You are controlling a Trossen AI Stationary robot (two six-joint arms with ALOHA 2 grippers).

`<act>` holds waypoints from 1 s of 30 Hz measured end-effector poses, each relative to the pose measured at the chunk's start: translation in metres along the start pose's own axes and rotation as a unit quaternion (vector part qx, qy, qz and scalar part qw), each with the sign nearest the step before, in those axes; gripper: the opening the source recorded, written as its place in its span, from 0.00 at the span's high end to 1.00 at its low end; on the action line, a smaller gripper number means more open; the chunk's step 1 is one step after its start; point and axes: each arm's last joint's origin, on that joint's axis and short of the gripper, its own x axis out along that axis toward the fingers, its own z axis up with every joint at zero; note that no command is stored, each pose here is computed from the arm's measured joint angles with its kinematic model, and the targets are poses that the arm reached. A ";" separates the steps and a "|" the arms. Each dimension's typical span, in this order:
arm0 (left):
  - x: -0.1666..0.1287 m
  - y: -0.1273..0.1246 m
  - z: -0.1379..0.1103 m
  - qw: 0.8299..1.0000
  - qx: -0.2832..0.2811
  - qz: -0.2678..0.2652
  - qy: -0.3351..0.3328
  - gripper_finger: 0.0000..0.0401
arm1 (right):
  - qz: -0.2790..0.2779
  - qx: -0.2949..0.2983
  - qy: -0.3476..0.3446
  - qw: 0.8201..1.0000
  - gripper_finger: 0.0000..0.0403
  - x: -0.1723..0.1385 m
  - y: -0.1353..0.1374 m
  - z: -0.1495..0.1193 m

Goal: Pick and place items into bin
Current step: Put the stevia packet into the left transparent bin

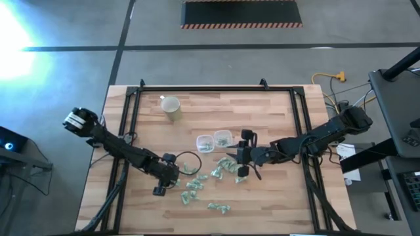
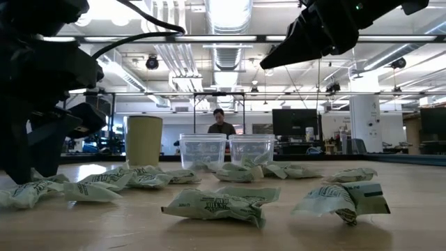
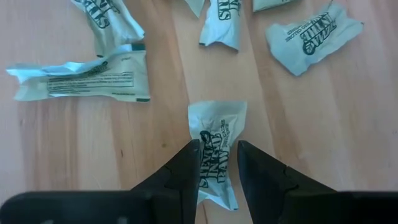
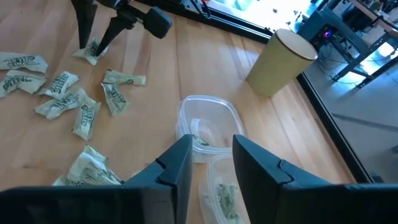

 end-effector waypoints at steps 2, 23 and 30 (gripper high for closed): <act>-0.001 0.000 0.000 1.000 0.002 0.005 -0.001 0.78 | 0.000 0.001 0.000 1.000 0.75 0.000 0.000 0.000; -0.010 0.001 0.010 0.995 0.069 0.053 -0.039 0.98 | 0.000 0.001 0.002 1.000 0.78 0.000 0.000 0.000; -0.030 0.003 0.025 0.972 0.113 0.171 -0.112 0.98 | 0.000 0.000 0.003 1.000 0.79 0.000 0.000 -0.001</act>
